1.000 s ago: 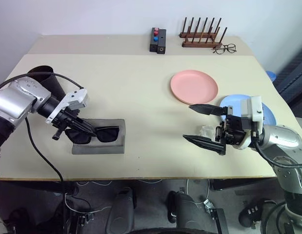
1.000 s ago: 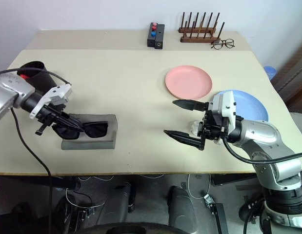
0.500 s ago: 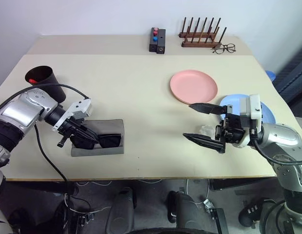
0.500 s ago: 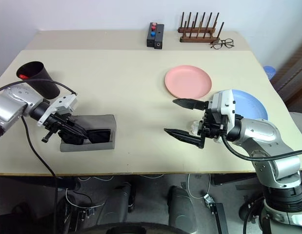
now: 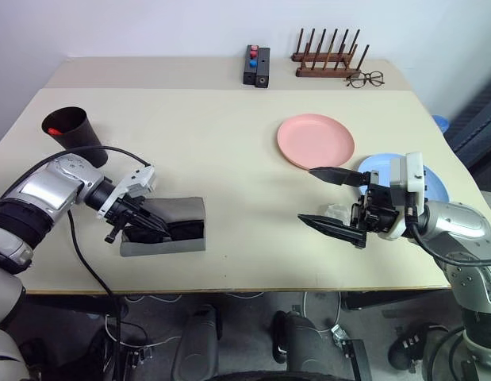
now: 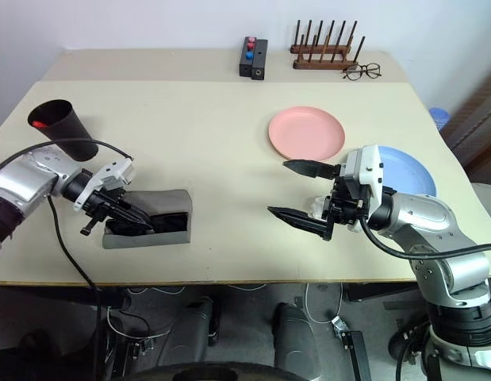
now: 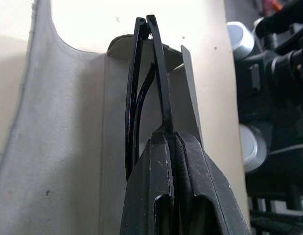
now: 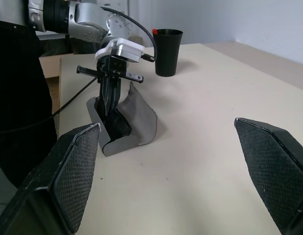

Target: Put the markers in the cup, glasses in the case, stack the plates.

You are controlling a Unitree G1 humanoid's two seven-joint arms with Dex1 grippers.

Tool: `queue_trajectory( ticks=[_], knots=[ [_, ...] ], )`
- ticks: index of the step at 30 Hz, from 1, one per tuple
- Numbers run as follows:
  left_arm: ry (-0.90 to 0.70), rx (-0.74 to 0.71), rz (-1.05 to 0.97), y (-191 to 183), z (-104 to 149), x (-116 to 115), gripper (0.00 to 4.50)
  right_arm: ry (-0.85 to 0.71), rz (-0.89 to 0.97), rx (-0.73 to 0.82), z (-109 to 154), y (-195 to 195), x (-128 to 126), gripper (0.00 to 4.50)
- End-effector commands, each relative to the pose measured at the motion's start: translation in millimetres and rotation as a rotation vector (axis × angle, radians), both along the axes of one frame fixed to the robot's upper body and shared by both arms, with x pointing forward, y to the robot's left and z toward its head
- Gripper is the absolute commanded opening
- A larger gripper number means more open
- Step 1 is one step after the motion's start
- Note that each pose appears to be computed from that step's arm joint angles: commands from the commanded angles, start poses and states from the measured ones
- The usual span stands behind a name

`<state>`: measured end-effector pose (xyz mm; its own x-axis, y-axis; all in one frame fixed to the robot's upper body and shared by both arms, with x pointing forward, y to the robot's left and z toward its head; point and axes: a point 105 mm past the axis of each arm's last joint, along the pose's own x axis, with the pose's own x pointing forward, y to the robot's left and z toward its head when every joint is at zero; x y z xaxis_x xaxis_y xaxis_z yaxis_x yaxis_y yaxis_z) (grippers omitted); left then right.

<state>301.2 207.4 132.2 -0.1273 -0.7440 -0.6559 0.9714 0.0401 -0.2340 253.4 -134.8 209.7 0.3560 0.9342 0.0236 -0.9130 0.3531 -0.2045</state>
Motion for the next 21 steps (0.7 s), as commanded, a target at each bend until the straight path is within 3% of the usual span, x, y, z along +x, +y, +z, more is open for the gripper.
queue_trajectory(
  ticks=[1,16,19,21],
  knots=[
    [-0.007,-0.044,-0.002,-3.2,8.8,-0.3,0.05,-0.049,0.001,-0.002,10.6,-0.8,-4.4,4.5],
    [0.126,-0.013,0.024,0.8,-4.2,-17.5,0.05,-0.048,-0.003,-0.007,10.7,0.2,-3.4,4.5],
    [0.137,-0.001,0.028,1.3,-5.7,-18.1,0.95,-0.049,-0.006,-0.007,10.9,0.3,-2.6,4.5],
    [0.148,-0.002,0.031,1.0,-5.7,-18.9,1.88,-0.049,-0.007,-0.008,10.8,0.0,-2.5,4.5]
  ],
)
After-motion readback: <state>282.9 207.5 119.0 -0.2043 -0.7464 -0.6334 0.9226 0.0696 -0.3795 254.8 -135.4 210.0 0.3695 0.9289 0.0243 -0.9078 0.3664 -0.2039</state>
